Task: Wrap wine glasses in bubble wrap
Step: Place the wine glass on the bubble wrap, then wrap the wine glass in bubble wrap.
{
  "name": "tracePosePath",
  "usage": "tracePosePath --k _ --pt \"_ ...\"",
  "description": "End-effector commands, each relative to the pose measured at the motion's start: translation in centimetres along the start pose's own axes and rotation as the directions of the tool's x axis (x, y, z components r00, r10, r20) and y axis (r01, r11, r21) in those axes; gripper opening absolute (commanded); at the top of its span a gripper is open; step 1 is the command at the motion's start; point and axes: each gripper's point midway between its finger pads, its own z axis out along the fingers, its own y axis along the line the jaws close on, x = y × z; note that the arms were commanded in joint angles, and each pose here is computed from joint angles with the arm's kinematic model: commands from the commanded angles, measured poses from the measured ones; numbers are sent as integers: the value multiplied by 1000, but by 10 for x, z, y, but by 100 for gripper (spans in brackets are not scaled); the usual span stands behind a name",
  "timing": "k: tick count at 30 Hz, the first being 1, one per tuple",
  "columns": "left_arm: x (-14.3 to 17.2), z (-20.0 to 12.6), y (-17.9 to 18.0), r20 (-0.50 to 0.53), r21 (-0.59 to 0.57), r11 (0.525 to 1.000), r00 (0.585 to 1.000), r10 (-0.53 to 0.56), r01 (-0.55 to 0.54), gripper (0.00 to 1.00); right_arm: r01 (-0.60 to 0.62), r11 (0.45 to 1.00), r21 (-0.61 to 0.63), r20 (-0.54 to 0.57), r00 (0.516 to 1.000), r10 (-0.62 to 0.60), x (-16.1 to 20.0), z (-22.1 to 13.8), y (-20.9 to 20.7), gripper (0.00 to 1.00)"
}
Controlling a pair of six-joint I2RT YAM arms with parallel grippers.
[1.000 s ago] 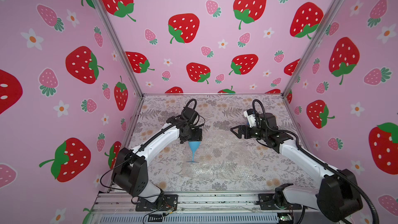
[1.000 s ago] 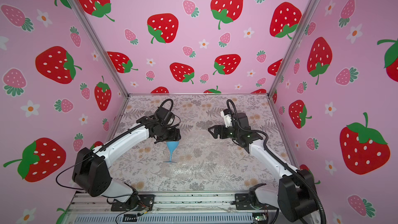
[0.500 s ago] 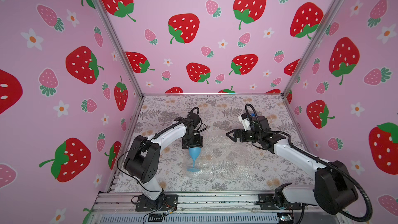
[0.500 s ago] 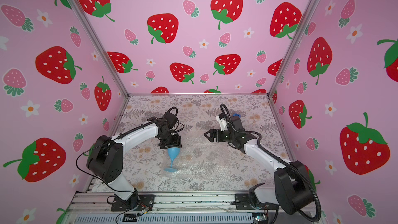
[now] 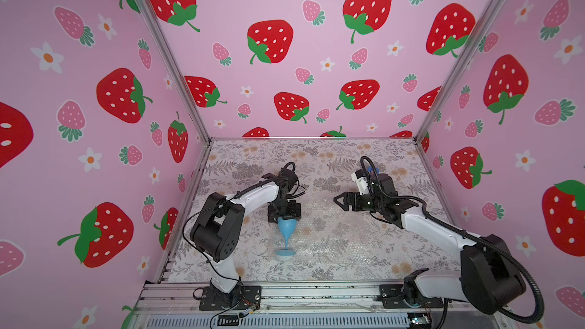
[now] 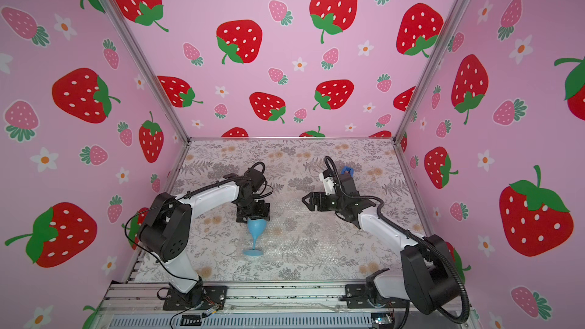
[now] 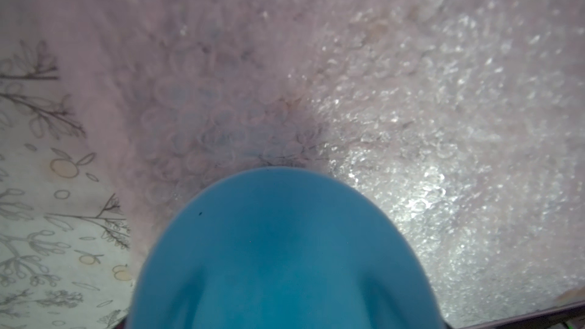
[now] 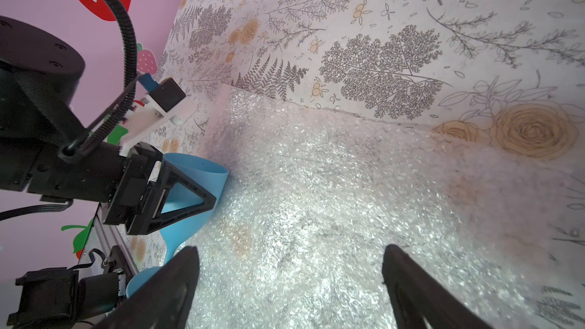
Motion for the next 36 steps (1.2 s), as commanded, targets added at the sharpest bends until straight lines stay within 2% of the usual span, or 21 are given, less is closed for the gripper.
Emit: tracePosePath --k 1,5,8,11,16,20,23,26,32,36 --pt "3 -13 -2 35 15 1000 999 -13 12 99 8 1000 -2 32 999 -8 -6 -5 5 92" --pt "2 -31 3 91 28 999 996 -22 20 99 0 1000 -12 30 1000 0 -6 -6 7 92" --pt "0 -45 12 164 76 995 984 -72 60 99 -7 999 -32 25 1000 8 -6 -6 12 92" --pt "0 -53 31 237 117 988 963 -129 104 92 -11 999 -47 12 1000 11 -3 -3 20 91" --pt "11 -57 59 354 177 972 912 -207 152 86 -24 993 -118 -44 999 19 12 15 47 86" --pt "27 -51 74 343 238 953 902 -261 185 81 -21 988 -150 -115 993 4 31 35 68 80" --pt "35 -37 78 294 312 924 903 -314 220 68 -28 985 -173 -145 989 2 40 48 77 76" --pt "42 -23 76 262 347 914 914 -311 211 58 -44 980 -195 -167 986 11 44 55 83 71" --pt "48 -5 71 235 395 898 924 -301 192 47 -46 975 -219 -175 985 7 46 61 93 67" --pt "52 2 71 235 405 895 925 -298 186 47 -51 975 -217 -178 984 12 46 63 94 65"
